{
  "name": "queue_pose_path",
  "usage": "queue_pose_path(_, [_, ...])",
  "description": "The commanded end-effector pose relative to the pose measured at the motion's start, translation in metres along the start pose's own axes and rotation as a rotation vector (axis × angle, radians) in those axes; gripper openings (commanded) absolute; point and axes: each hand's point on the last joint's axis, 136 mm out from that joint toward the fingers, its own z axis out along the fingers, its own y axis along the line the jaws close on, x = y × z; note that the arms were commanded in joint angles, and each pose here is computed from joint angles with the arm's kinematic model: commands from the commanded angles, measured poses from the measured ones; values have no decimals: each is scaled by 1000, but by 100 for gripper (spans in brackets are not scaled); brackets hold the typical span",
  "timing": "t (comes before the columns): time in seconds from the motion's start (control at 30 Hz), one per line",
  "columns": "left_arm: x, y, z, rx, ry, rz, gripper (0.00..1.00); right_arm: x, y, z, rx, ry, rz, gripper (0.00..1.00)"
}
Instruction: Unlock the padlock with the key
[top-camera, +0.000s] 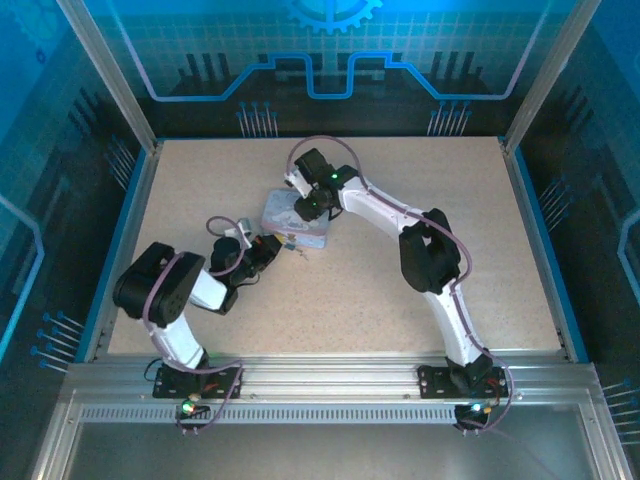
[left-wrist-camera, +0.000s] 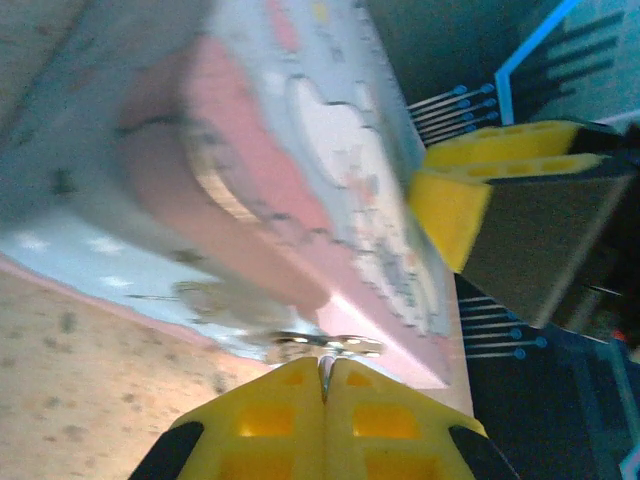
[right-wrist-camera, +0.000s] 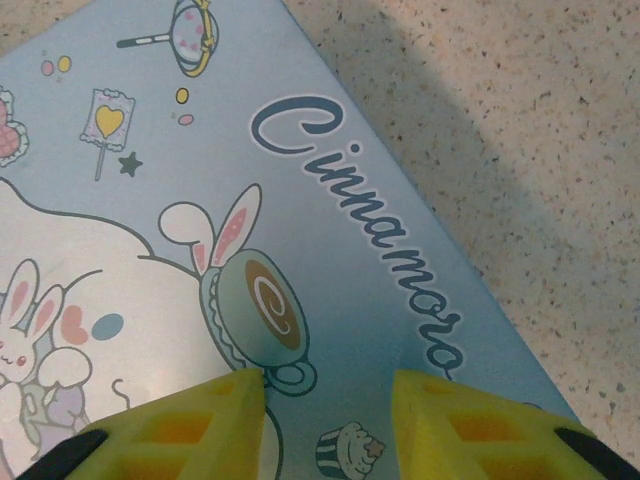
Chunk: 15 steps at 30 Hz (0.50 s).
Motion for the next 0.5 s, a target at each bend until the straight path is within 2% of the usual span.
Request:
queue_pose_path(0.0, [9, -26, -4, 6, 75, 144, 0, -9, 2, -39, -45, -46, 29, 39])
queue_pose_path(0.2, [23, -67, -37, -82, 190, 417, 0, -14, 7, -88, -71, -144, 52, 40])
queue_pose_path(0.3, [28, -81, -58, -109, 246, 484, 0, -1, 7, -102, -64, -150, 66, 40])
queue_pose_path(0.47, [56, -93, -86, -151, 391, 590, 0, 35, 7, -120, -43, -157, 106, 40])
